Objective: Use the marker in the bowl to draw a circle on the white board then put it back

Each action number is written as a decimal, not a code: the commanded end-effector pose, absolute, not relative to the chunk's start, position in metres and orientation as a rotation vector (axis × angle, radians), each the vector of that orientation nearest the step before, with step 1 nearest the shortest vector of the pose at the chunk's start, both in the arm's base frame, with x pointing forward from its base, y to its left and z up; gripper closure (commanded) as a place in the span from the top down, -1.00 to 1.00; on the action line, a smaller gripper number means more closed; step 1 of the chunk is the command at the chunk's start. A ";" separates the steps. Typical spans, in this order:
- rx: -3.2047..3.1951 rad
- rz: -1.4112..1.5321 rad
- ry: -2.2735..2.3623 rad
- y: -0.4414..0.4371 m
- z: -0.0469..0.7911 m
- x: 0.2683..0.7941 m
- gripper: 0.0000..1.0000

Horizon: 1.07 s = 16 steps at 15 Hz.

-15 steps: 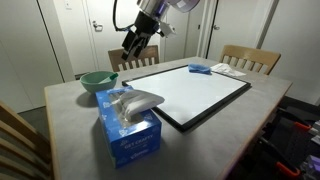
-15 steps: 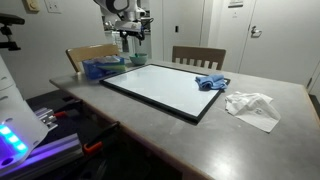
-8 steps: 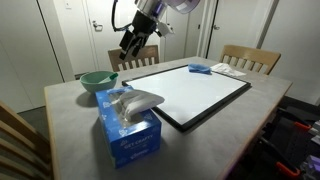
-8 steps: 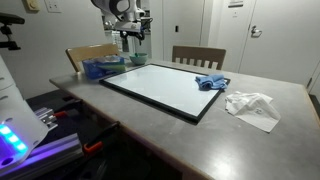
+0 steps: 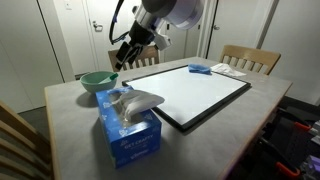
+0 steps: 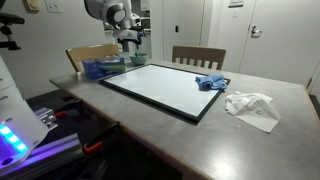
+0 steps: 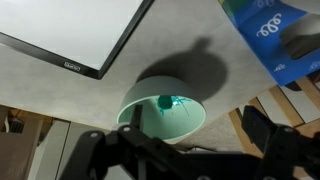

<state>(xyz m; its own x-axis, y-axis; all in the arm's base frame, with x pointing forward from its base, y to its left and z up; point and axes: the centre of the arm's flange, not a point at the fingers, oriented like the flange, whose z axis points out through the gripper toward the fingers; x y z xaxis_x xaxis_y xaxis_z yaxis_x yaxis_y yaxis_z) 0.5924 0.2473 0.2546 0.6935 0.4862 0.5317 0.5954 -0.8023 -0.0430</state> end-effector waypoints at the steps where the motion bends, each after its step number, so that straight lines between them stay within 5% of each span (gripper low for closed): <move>1: -2.660 -0.856 -0.869 0.232 0.229 0.609 1.00; 16: -2.497 -0.979 -0.835 0.264 0.189 0.656 1.00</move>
<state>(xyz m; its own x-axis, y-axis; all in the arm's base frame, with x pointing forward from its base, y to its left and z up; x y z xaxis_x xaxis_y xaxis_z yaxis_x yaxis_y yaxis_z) 0.6432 0.2632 0.2013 0.6035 0.4044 0.6872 0.6134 -0.7861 -0.0761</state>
